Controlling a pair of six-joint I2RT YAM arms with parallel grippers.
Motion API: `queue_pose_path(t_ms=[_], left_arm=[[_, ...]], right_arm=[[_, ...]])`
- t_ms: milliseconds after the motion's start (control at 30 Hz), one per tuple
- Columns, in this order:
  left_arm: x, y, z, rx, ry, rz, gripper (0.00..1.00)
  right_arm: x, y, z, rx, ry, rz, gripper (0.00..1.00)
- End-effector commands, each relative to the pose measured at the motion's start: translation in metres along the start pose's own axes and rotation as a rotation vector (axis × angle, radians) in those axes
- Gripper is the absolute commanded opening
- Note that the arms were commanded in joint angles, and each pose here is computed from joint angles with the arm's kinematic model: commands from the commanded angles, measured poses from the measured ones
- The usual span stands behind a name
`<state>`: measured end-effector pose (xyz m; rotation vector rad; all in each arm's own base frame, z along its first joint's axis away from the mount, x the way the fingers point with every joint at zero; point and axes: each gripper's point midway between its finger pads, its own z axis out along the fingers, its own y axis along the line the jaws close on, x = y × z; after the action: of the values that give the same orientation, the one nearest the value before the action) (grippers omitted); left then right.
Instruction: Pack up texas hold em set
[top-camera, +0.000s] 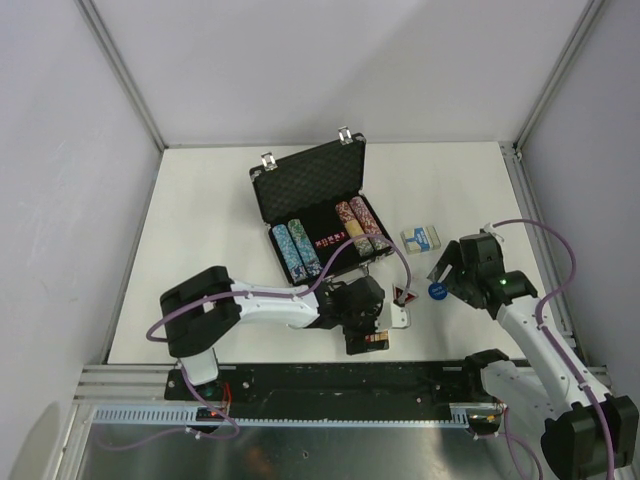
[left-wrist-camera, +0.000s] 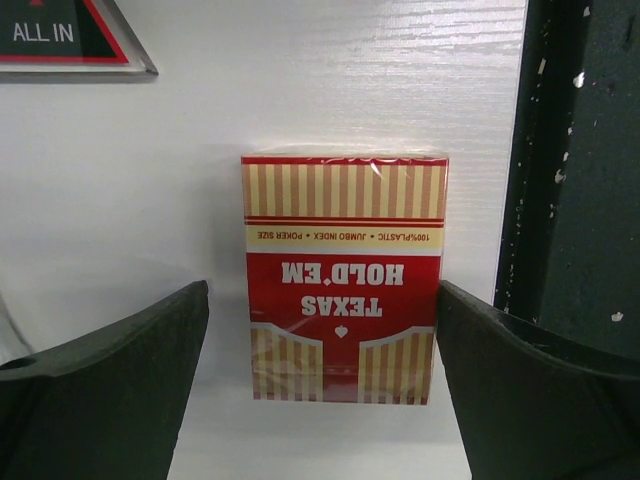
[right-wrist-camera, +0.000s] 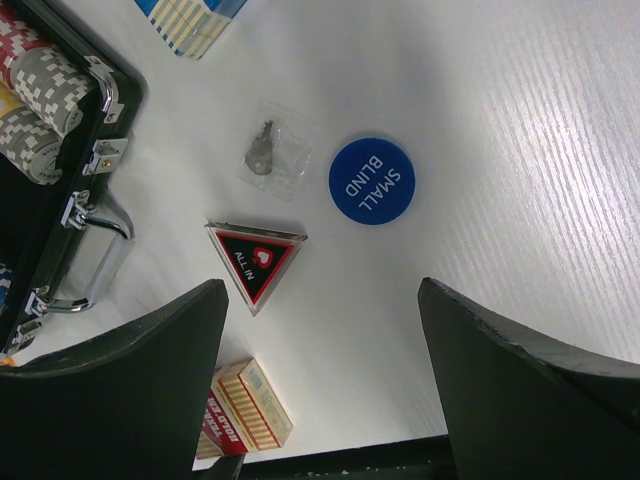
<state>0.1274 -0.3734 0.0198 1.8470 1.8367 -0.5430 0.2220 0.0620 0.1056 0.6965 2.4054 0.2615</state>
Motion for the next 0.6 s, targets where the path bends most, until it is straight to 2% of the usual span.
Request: queue_pose_path(t_ms=[0,133,267,567], left_arm=[[-0.01,0.0,0.005,0.001,-0.02,-0.018,0.93],[-0.015,0.004,0.002,-0.013,-0.032,-0.025,0.77],[-0.028,0.015,-0.011,-0.046,-0.074,-0.044,0.66],[-0.058,0.081,-0.08,-0.215,-0.232,-0.155,0.62]], right_arm=[[-0.006,0.002,-0.003,-0.023,-0.024,-0.008,0.84],[-0.006,0.001,-0.003,-0.024,-0.024,-0.004,0.84],[-0.006,0.001,-0.002,-0.026,-0.025,0.001,0.84],[-0.008,0.001,0.0,-0.021,-0.026,0.01,0.83]])
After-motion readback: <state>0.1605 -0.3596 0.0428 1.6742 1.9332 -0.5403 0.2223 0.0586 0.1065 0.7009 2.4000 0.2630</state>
